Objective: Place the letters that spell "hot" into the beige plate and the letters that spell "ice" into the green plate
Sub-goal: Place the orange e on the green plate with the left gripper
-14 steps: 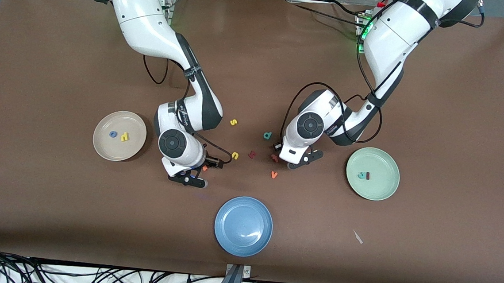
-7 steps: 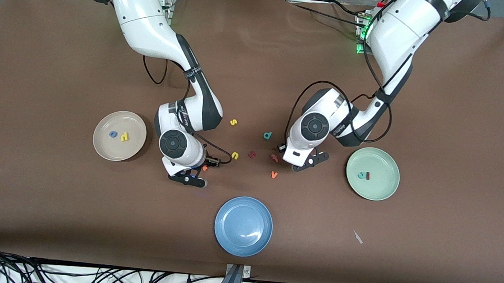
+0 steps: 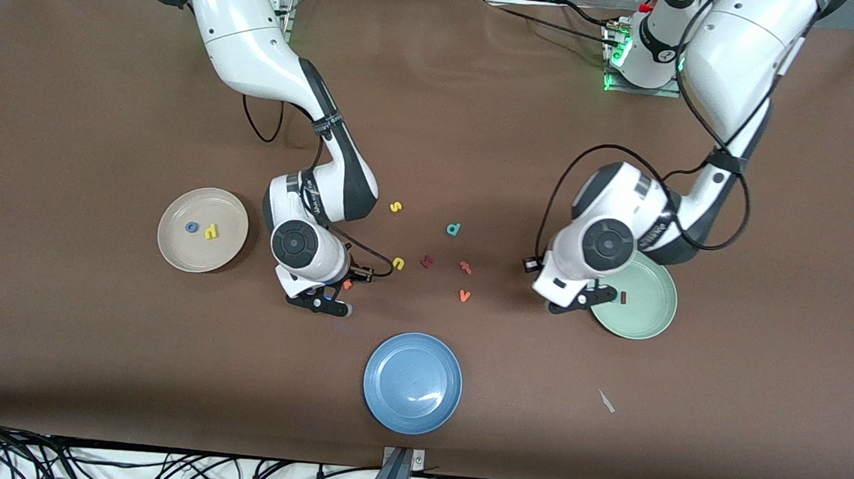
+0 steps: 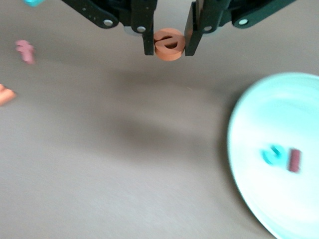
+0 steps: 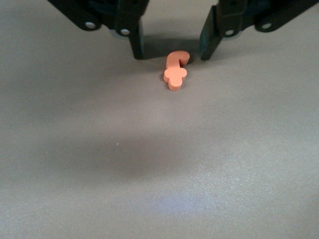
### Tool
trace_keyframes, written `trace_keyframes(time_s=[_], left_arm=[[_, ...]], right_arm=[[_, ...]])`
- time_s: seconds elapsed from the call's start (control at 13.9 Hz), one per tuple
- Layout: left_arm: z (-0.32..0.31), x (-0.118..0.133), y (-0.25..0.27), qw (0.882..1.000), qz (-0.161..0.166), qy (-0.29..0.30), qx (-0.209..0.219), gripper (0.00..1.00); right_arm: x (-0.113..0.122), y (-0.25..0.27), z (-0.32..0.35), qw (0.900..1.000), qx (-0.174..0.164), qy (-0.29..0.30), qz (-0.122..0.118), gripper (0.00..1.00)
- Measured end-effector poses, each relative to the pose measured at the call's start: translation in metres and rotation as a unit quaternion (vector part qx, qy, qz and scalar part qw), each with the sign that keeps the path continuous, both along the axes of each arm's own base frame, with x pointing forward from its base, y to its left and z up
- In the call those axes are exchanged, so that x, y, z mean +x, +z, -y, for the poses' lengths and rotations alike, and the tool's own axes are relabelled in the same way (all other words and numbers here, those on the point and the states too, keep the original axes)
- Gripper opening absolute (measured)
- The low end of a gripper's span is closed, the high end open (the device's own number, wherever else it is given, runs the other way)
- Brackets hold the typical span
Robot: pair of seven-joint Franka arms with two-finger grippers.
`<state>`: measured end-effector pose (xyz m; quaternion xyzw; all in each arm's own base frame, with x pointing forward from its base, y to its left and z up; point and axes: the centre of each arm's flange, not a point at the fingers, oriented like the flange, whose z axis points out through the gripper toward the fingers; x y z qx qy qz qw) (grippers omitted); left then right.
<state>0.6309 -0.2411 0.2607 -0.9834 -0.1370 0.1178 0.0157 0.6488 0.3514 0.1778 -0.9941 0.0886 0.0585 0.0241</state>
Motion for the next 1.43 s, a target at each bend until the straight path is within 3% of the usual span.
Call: trace_keyframes(time_s=[0.07, 0.14, 0.36, 0.43, 1.08, 1.43], left_arm=[[-0.018, 0.005, -0.001, 1.000, -0.004, -0.015, -0.004, 0.26], [-0.037, 0.010, -0.001, 0.999, -0.009, -0.030, -0.009, 0.26], [-0.089, 0.020, -0.004, 0.997, -0.019, -0.074, -0.007, 0.26], [-0.103, 0.023, -0.005, 0.996, -0.021, -0.087, -0.008, 0.26], [-0.157, 0.008, -0.049, 0.989, -0.067, -0.129, -0.033, 0.26], [-0.156, 0.001, -0.075, 0.988, -0.067, -0.130, -0.040, 0.26]], right_arm=[[0.000, 0.000, 0.000, 1.000, 0.000, 0.000, 0.001, 0.50], [0.000, 0.001, 0.000, 1.000, 0.000, 0.000, 0.001, 0.44], [0.001, 0.001, 0.001, 1.000, 0.001, -0.014, 0.000, 0.07], [0.001, 0.001, 0.001, 1.000, 0.002, -0.018, 0.000, 0.01], [0.005, 0.011, 0.005, 1.000, 0.007, -0.024, -0.007, 0.01], [0.005, 0.015, 0.004, 1.000, 0.008, -0.025, -0.009, 0.04]])
